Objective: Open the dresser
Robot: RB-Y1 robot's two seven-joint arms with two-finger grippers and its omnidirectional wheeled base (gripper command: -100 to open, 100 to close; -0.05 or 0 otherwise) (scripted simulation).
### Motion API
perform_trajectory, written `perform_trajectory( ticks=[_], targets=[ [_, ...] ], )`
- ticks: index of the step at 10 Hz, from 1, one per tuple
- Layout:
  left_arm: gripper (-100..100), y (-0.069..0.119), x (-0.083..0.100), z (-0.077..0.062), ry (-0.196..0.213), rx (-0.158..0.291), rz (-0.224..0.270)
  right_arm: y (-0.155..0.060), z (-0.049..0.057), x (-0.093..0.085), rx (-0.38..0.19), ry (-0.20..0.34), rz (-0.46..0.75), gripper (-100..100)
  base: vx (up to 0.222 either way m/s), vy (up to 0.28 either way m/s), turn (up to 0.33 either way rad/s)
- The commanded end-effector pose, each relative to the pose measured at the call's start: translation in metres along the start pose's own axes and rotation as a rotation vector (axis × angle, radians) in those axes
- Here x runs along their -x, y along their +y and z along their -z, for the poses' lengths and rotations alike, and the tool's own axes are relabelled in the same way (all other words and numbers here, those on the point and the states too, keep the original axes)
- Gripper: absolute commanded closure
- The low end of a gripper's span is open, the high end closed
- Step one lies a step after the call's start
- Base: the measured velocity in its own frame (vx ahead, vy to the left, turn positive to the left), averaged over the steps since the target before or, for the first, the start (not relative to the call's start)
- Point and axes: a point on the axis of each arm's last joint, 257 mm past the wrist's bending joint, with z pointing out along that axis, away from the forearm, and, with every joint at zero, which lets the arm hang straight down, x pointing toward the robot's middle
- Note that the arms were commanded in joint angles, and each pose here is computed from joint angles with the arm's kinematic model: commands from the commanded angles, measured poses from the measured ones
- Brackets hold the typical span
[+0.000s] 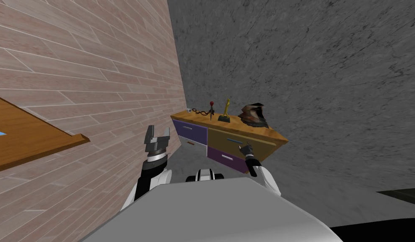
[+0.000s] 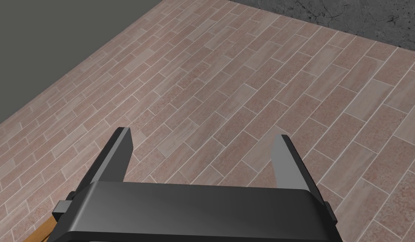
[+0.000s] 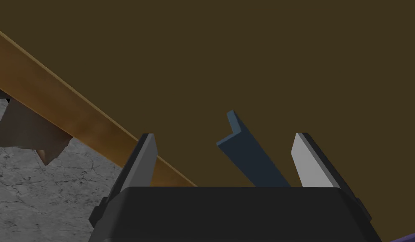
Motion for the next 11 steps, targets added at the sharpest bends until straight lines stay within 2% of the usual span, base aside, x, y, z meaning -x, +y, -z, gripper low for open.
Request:
perform_trajectory(
  ticks=[1,3,4,10,11],
  targets=[
    [0,0.0,0.0,0.0,0.0,0.0,0.0,0.025,0.006,0.007,0.013,0.023,-0.048,-100,0.027,0.032,-0.022],
    [0,0.0,0.0,0.0,0.0,0.0,0.0,0.021,0.005,0.004,0.011,0.019,-0.037,-100,0.006,0.007,-0.001],
    [0,0.0,0.0,0.0,0.0,0.0,0.0,0.021,0.005,0.004,0.011,0.018,-0.037,100,0.0,0.0,0.0],
    [0,0.0,0.0,0.0,0.0,0.0,0.0,0.013,0.006,0.001,0.008,0.022,-0.035,100,-0.142,0.076,0.007],
    [0,0.0,0.0,0.0,0.0,0.0,0.0,0.0,0.002,-0.003,0.003,0.012,0.009,-100,-0.014,0.019,-0.013]
  ],
)
